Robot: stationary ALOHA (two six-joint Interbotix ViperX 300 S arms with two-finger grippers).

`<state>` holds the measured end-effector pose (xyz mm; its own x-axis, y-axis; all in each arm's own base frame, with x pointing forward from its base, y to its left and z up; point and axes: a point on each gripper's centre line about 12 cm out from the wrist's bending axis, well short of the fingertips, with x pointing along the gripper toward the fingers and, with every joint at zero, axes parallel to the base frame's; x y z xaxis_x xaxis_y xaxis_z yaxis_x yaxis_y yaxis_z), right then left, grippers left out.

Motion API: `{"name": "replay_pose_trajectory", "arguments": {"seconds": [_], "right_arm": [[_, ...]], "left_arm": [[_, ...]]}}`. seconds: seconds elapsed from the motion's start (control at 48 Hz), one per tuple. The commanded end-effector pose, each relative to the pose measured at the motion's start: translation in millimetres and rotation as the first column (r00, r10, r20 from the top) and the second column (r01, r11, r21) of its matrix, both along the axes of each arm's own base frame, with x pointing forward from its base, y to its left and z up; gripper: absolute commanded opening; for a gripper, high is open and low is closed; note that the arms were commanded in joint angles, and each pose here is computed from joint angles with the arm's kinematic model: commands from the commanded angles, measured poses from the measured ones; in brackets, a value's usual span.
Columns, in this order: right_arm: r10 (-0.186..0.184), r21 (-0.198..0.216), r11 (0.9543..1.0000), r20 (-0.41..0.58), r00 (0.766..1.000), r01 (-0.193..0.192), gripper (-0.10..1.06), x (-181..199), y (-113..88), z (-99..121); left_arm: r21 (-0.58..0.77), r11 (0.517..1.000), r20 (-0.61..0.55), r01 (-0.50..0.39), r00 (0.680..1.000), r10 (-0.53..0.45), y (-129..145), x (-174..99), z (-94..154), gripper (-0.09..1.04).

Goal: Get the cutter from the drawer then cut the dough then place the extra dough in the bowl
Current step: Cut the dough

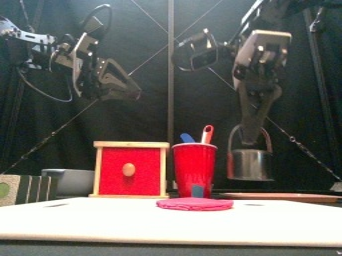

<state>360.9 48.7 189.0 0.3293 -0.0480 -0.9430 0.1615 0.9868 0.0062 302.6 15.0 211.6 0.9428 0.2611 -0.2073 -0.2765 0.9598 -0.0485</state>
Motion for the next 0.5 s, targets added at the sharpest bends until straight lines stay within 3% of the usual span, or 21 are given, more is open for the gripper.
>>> {"name": "replay_pose_trajectory", "arguments": {"seconds": [0.021,0.375,0.5], "right_arm": [[0.028,0.01,0.9995,0.058,0.998,-0.029,0.58,18.5,12.9,19.0],[0.043,-0.01,0.9991,0.045,0.998,-0.042,0.58,65.5,20.7,10.0],[0.047,-0.035,0.9983,0.022,0.999,-0.046,0.58,72.0,19.0,6.2]], "left_arm": [[-0.003,1.0,0.009,-0.01,1.0,0.01,1.0,-2.6,0.9,0.64],[0.006,1.0,-0.022,-0.022,1.0,0.023,4.7,-13.0,-11.4,0.64],[0.004,1.0,-0.029,-0.024,0.999,0.024,4.9,-14.8,-14.0,0.64]]}}
